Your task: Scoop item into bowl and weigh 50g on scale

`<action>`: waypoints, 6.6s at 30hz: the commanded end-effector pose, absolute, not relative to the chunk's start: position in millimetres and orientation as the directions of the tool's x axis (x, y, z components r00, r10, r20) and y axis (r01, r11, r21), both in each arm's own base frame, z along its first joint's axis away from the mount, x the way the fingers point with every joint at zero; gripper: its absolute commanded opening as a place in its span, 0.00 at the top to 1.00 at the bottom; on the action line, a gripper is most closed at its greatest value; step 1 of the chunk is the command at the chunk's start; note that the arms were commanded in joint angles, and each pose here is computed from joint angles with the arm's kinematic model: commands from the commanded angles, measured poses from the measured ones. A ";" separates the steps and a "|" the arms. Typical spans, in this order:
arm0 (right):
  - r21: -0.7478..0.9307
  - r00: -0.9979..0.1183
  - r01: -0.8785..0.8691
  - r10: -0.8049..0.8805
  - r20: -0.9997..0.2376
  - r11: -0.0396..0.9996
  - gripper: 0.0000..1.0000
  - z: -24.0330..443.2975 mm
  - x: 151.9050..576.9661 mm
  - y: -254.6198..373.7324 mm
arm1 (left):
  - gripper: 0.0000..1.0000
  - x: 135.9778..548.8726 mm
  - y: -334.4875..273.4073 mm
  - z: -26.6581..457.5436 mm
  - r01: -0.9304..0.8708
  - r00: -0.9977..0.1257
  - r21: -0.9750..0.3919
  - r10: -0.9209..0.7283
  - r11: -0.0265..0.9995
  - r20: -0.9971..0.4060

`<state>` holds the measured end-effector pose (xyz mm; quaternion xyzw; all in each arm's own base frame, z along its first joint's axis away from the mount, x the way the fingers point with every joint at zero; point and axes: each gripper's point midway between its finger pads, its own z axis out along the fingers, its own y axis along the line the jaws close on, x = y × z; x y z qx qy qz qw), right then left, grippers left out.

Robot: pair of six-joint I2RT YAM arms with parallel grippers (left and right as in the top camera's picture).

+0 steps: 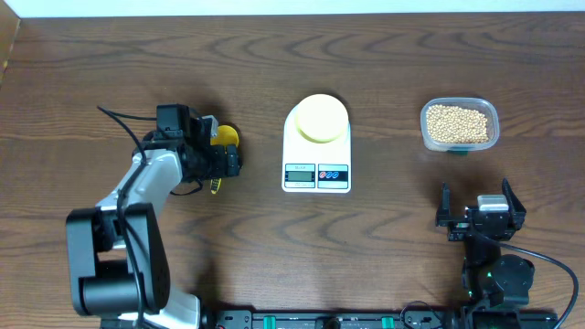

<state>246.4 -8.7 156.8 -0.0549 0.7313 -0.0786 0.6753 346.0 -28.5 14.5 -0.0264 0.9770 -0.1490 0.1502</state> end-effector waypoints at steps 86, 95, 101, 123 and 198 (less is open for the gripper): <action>-0.195 -0.082 0.016 -0.193 -0.978 0.981 0.01 156.0 246.2 -6.6 | 0.93 374.2 -66.0 64.0 0.026 -0.910 -0.638 -0.246 0.770 -0.335; -0.195 -0.082 0.016 -0.193 -0.978 0.981 0.01 156.0 246.2 -6.6 | 0.93 363.3 -48.7 49.5 -0.003 -0.922 -0.575 -0.224 0.818 -0.315; -0.195 -0.082 0.016 -0.193 -0.978 0.981 0.01 156.0 246.2 -6.6 | 0.93 343.5 -63.6 26.0 -0.012 -0.951 -0.549 -0.179 0.836 -0.251; -0.195 -0.082 0.016 -0.193 -0.978 0.981 0.01 156.0 246.2 -6.6 | 0.49 336.4 -61.9 -3.0 -0.062 -0.967 -0.514 -0.179 0.856 -0.181; -0.195 -0.082 0.016 -0.193 -0.978 0.981 0.01 156.0 246.2 -6.6 | 0.93 377.3 -88.5 131.2 -0.021 -0.829 -0.691 -0.399 0.723 -0.392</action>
